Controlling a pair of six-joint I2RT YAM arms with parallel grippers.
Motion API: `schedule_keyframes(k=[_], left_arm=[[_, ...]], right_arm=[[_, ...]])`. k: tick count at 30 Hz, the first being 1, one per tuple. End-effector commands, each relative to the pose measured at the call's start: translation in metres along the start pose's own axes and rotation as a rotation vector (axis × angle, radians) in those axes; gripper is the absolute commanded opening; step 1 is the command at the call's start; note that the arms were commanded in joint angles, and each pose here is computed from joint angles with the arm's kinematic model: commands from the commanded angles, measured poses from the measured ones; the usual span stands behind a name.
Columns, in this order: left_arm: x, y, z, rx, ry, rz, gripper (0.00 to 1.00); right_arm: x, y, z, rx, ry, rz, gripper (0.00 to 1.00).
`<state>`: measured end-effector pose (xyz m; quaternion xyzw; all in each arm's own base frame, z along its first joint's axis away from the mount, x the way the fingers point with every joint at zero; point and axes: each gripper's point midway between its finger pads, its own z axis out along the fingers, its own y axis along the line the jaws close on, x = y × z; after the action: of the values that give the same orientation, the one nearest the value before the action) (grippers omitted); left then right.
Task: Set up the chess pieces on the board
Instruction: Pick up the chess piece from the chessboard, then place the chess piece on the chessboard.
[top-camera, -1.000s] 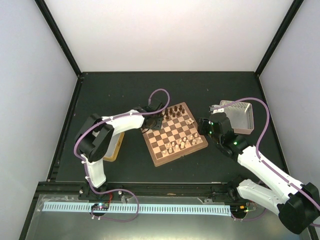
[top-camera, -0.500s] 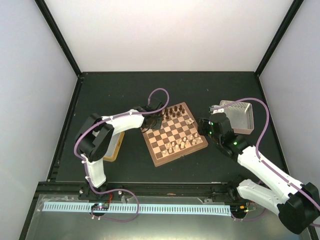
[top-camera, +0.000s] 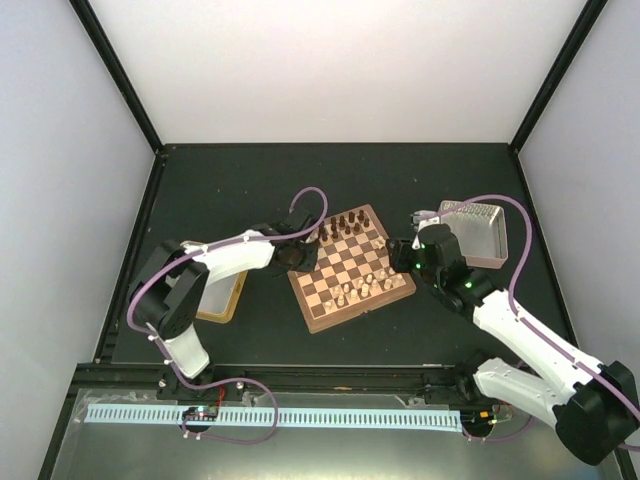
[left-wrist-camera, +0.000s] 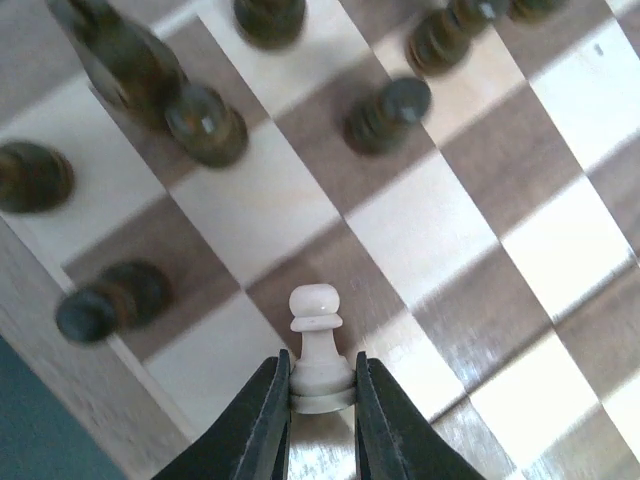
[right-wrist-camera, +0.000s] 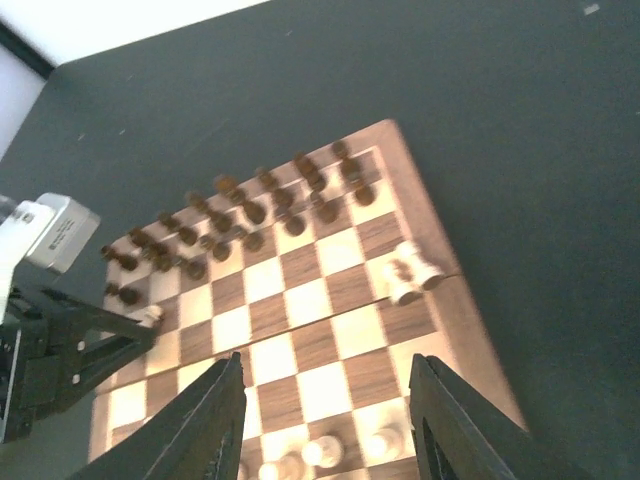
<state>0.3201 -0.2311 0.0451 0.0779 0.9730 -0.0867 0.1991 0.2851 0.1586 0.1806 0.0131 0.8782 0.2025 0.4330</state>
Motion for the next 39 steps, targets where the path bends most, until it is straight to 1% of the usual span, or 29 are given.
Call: schedule_keyframes(k=[1,5,9,13,14,16,20,23,28,31,35,39], left_arm=[[0.002,-0.024,-0.026,0.171,-0.018,0.054,0.17],[0.004,-0.049,-0.043,0.336,-0.033,0.128,0.17],[0.003,-0.075,-0.062,0.499,-0.071,0.217,0.17],[0.003,-0.101,-0.089,0.684,-0.132,0.320,0.16],[0.006,-0.109,-0.099,0.749,-0.139,0.351,0.16],[0.005,-0.118,-0.115,0.820,-0.170,0.394,0.16],[0.003,-0.129,-0.142,0.920,-0.244,0.459,0.16],[0.004,-0.135,-0.155,0.973,-0.268,0.495,0.15],[0.008,-0.139,-0.167,1.028,-0.290,0.533,0.15],[0.007,-0.137,-0.168,1.016,-0.302,0.535,0.15],[0.003,-0.134,-0.165,0.980,-0.315,0.518,0.15],[-0.001,-0.132,-0.165,0.961,-0.326,0.498,0.16]], right_arm=[[0.007,0.043,0.004,-0.222,0.090,-0.059,0.48],[0.019,0.072,0.006,-0.370,0.198,-0.057,0.51],[0.020,0.081,0.010,-0.399,0.245,0.002,0.56],[0.018,0.090,0.010,-0.451,0.276,0.078,0.61],[0.018,0.093,0.009,-0.473,0.284,0.092,0.61],[0.021,0.098,0.008,-0.508,0.316,0.105,0.61],[0.030,0.105,0.003,-0.560,0.391,0.119,0.60],[0.032,0.111,-0.002,-0.604,0.414,0.130,0.56],[0.031,0.122,-0.010,-0.678,0.430,0.162,0.46],[0.032,0.123,-0.011,-0.691,0.434,0.175,0.37],[0.032,0.126,-0.015,-0.721,0.435,0.188,0.20],[0.030,0.128,-0.020,-0.743,0.429,0.196,0.07]])
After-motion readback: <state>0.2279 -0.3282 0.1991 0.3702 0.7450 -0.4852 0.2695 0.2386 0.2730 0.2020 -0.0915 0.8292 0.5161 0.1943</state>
